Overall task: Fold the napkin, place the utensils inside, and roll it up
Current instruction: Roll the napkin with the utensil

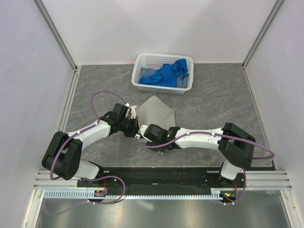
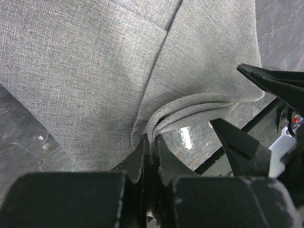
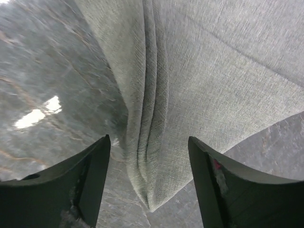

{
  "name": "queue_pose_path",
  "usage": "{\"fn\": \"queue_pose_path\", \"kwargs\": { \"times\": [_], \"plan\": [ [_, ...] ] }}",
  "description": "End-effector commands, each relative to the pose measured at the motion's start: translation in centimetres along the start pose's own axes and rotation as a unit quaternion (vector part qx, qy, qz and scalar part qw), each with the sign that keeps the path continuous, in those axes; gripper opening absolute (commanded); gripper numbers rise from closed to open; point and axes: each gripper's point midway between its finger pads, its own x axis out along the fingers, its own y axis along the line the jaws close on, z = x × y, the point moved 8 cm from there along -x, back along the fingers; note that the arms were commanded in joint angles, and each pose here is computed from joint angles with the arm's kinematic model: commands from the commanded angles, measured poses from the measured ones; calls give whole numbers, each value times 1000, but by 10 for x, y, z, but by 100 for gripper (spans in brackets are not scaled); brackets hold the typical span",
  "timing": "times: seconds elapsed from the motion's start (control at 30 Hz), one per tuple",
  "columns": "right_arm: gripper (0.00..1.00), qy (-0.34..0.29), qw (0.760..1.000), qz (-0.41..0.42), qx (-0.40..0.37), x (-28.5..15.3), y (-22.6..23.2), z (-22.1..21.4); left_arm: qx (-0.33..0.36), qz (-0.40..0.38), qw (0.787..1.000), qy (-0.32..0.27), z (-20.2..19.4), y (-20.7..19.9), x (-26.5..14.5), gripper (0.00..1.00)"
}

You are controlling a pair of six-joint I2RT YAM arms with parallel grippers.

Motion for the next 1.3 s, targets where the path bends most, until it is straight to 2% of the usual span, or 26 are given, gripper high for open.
{"fn": "queue_pose_path", "kwargs": {
  "times": [0.0, 0.2, 0.23, 0.33, 0.4, 0.47, 0.53, 0.57, 0.63, 0.67, 0.73, 0.77, 0.87, 1.07, 1.17, 1.27],
  "plan": [
    [70, 38, 998, -48, -7, 6, -6, -6, -13, -13, 1000, -7, 12, -6, -3, 2],
    [45, 68, 996, -51, -27, 11, -4, -20, -15, -14, 1000, -9, 14, -5, -4, 2],
    [37, 69, 996, -47, -30, 12, -4, -19, -13, -15, 1000, -10, 14, -5, -4, 2],
    [25, 66, 996, -11, -52, 12, -1, -14, -11, -15, 1000, -8, 14, -4, -3, 2],
    [20, 70, 994, 48, -66, 11, 7, -14, -11, -12, 1000, -9, 16, -3, -2, 2],
    [18, 72, 992, 86, -65, 10, 9, -11, -6, -4, 1000, -19, 21, -2, -3, 3],
    [17, 88, 985, 136, -62, 8, 14, -11, 0, 9, 999, -35, 26, -2, -6, 9],
    [17, 91, 983, 150, -60, 8, 15, -10, 5, 13, 999, -44, 29, -3, -9, 18],
    [17, 95, 976, 187, -59, 6, 19, -9, 17, 28, 997, -73, 39, -5, -16, 25],
    [17, 95, 974, 195, -58, 6, 20, -9, 19, 35, 996, -81, 41, -4, -18, 38],
    [17, 95, 971, 214, -55, 7, 20, -8, 20, 51, 993, -107, 50, -4, -25, 46],
    [17, 95, 970, 220, -53, 7, 19, -8, 19, 58, 992, -115, 52, -3, -27, 54],
    [17, 88, 965, 244, -47, 9, 18, -8, 7, 85, 986, -145, 60, 2, -36, 64],
    [17, 69, 958, 275, -40, 15, 12, -9, -32, 135, 969, -205, 65, 22, -50, 72],
    [16, 50, 952, 300, -42, 16, 9, -8, -48, 121, 962, -239, 60, 24, -58, 73],
    [16, 38, 949, 311, -49, 17, 6, -9, -60, 95, 962, -249, 47, 22, -59, 77]
  ]
}}
